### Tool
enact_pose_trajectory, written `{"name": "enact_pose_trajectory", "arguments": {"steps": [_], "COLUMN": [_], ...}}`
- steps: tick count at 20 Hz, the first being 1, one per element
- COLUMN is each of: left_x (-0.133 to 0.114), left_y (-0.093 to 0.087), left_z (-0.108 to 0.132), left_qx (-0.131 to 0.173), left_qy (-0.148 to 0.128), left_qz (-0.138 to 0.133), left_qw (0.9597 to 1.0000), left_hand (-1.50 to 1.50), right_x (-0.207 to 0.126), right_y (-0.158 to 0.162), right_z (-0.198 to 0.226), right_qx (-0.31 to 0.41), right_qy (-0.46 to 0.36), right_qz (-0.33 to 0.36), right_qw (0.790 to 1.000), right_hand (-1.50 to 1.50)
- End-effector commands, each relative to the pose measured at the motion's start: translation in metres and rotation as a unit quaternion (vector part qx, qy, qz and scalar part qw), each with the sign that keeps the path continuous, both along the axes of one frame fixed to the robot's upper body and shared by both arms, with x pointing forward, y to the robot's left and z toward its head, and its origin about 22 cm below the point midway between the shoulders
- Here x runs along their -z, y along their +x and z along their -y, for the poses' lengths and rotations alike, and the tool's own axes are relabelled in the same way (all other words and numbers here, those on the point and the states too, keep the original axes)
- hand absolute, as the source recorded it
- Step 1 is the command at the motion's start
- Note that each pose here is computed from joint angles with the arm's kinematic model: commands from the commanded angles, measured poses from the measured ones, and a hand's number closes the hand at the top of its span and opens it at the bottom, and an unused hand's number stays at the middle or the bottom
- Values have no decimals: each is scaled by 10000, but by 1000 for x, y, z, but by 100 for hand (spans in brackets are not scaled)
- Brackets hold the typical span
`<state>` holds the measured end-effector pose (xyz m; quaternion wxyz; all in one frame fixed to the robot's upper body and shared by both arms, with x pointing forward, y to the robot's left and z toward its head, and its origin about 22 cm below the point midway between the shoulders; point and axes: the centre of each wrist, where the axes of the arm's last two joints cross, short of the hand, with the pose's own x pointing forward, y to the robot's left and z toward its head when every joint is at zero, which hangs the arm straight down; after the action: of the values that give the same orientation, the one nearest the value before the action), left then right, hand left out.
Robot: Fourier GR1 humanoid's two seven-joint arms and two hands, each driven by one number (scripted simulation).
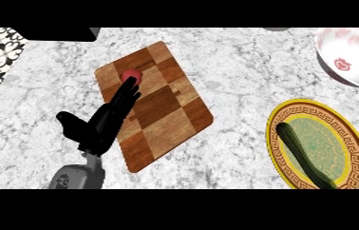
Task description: Pick the eggplant from the plate and place it in the bowl
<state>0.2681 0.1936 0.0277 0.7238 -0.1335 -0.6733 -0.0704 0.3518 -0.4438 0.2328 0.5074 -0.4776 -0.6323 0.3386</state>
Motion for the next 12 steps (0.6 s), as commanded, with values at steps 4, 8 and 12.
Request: {"name": "enact_pose_trajectory", "arguments": {"steps": [4, 8, 12], "left_x": [0, -1, -21], "left_y": [3, 4, 8], "left_z": [-7, 9, 15], "left_qx": [118, 234, 301], "left_qy": [60, 18, 17], "left_qz": [72, 117, 221], "left_qw": [9999, 9997, 9993], "left_hand": [0, 0, 0], "right_x": [42, 54, 74], "right_y": [33, 36, 27], "right_z": [3, 13, 32], "right_qx": [297, 529, 1169], "right_qy": [-605, -959, -425], "right_qz": [-1, -390, -1110], "right_qw": [9977, 9932, 9860], "right_hand": [150, 150, 150]}}
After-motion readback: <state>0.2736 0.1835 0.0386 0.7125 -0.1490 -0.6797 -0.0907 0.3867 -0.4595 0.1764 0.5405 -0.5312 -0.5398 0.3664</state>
